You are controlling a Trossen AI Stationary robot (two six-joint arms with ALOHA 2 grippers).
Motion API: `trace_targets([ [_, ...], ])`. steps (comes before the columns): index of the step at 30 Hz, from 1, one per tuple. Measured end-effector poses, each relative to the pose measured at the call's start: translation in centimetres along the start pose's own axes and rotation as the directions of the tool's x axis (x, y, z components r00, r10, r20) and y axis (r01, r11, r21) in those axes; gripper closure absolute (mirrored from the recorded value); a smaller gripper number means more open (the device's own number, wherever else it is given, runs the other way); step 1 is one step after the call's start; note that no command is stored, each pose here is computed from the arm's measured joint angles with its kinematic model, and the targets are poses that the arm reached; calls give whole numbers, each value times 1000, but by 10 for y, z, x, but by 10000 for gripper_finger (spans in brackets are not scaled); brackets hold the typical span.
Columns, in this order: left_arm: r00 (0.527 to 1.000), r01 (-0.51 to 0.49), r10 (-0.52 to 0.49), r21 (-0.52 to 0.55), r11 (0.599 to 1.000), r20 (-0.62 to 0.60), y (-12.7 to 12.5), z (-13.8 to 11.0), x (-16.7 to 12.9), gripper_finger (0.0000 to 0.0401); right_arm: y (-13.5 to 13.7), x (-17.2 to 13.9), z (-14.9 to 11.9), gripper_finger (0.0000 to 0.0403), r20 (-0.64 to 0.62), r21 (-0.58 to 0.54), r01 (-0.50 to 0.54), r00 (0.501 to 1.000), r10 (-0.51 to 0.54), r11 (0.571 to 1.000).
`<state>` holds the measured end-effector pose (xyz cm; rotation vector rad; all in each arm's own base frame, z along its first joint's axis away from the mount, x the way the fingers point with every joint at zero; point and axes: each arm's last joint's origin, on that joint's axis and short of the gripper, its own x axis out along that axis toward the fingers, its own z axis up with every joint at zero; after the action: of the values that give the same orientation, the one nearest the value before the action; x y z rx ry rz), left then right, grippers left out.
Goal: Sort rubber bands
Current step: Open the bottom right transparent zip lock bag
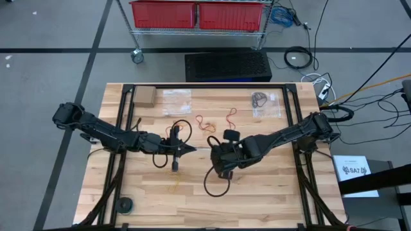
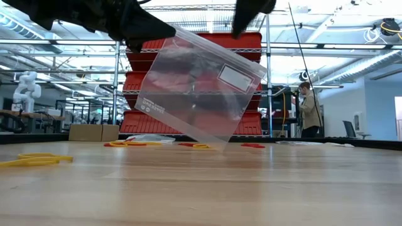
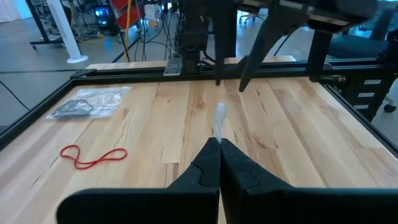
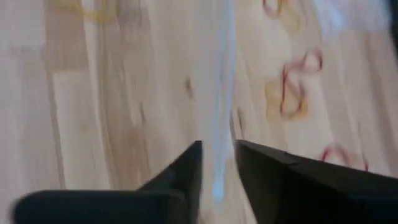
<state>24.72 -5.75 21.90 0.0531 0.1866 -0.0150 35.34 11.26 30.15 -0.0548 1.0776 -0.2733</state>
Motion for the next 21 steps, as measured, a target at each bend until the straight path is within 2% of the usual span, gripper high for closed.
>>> trace_targets([
  [3,1000,0,0,1,1000,-7,0,-1,0,401,2,5,4,382,81,-27,35,996,-32,999],
  [4,1000,0,0,2,1000,-11,0,-1,0,401,3,8,3,392,87,-33,62,994,-59,998],
  [21,1000,0,0,-16,1000,-12,0,-1,0,401,2,39,1,403,177,32,77,981,-81,997],
])
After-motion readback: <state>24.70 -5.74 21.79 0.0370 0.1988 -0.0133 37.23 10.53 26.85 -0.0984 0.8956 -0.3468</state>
